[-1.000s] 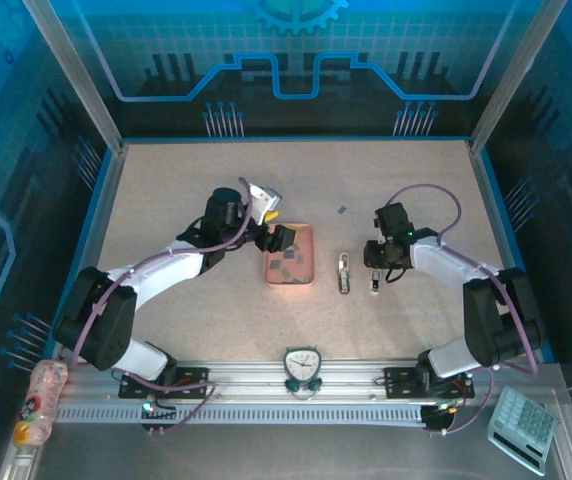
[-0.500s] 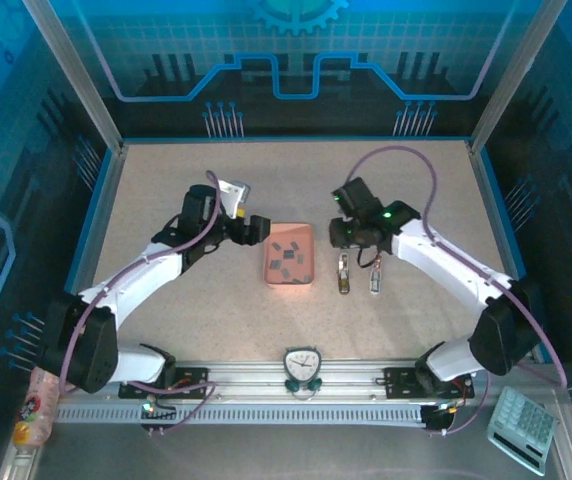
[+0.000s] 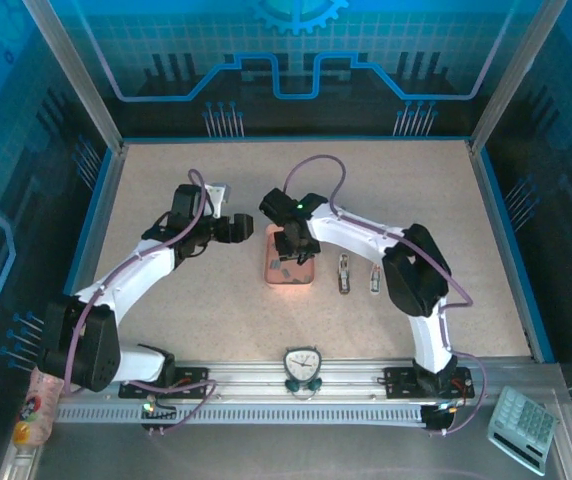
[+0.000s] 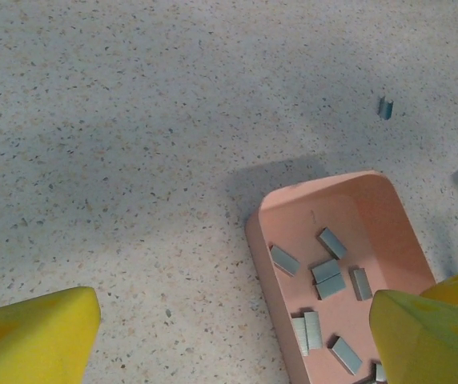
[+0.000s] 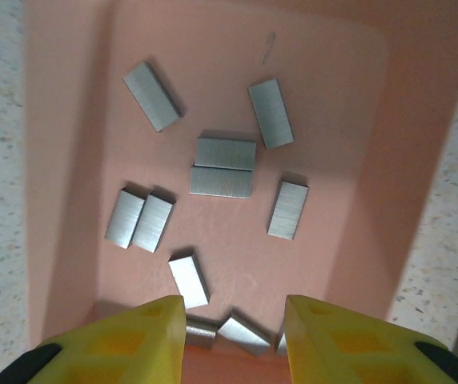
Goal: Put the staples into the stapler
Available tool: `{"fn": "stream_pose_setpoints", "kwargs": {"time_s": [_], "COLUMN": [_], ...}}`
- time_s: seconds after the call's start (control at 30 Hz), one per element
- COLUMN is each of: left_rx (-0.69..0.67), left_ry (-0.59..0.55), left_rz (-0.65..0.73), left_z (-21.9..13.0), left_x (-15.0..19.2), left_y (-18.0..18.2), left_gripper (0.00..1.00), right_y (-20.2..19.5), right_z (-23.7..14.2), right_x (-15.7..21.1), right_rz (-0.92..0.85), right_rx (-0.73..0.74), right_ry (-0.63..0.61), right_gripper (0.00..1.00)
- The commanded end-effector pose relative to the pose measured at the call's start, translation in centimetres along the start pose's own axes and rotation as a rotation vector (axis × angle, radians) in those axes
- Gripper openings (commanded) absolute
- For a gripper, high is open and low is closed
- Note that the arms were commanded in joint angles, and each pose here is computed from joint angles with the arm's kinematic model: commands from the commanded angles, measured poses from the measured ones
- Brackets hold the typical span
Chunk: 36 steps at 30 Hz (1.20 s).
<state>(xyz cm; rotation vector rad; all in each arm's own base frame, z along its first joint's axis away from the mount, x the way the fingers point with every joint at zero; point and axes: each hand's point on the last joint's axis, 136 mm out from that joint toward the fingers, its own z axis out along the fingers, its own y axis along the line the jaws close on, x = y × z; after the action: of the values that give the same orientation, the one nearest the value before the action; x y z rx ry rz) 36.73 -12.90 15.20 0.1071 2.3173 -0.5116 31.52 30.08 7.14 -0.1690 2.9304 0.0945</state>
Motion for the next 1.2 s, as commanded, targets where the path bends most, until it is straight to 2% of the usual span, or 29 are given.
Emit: {"fn": "stream_pose_setpoints", "kwargs": {"time_s": [0.0, 0.37, 0.6, 1.17], "left_rx": [-0.034, -0.045, -0.042, -0.039], "left_ry": [-0.006, -0.005, -0.004, -0.001], "left_rz": [-0.012, -0.007, -0.007, -0.001], "left_z": [-0.3, -0.2, -0.1, 0.0], "left_x": [-0.3, -0.3, -0.2, 0.0], "left_y": [0.7, 0.9, 0.9, 0.9], "left_gripper": [0.89, 0.89, 0.89, 0.88], "right_y": [-0.7, -3.2, -2.5, -2.9], "right_z": [0.8, 2.6, 3.8, 5.7], "right_x": [1.2, 0.1, -1.3, -1.0], "right_rz": [0.024, 0.020, 0.012, -0.023], "right_rx": [0.031, 0.090, 0.053, 0.095], "right_ry": [0.082, 0.101, 0.099, 0.156], "right_gripper": [0.38, 0.39, 0.37, 0.36]}}
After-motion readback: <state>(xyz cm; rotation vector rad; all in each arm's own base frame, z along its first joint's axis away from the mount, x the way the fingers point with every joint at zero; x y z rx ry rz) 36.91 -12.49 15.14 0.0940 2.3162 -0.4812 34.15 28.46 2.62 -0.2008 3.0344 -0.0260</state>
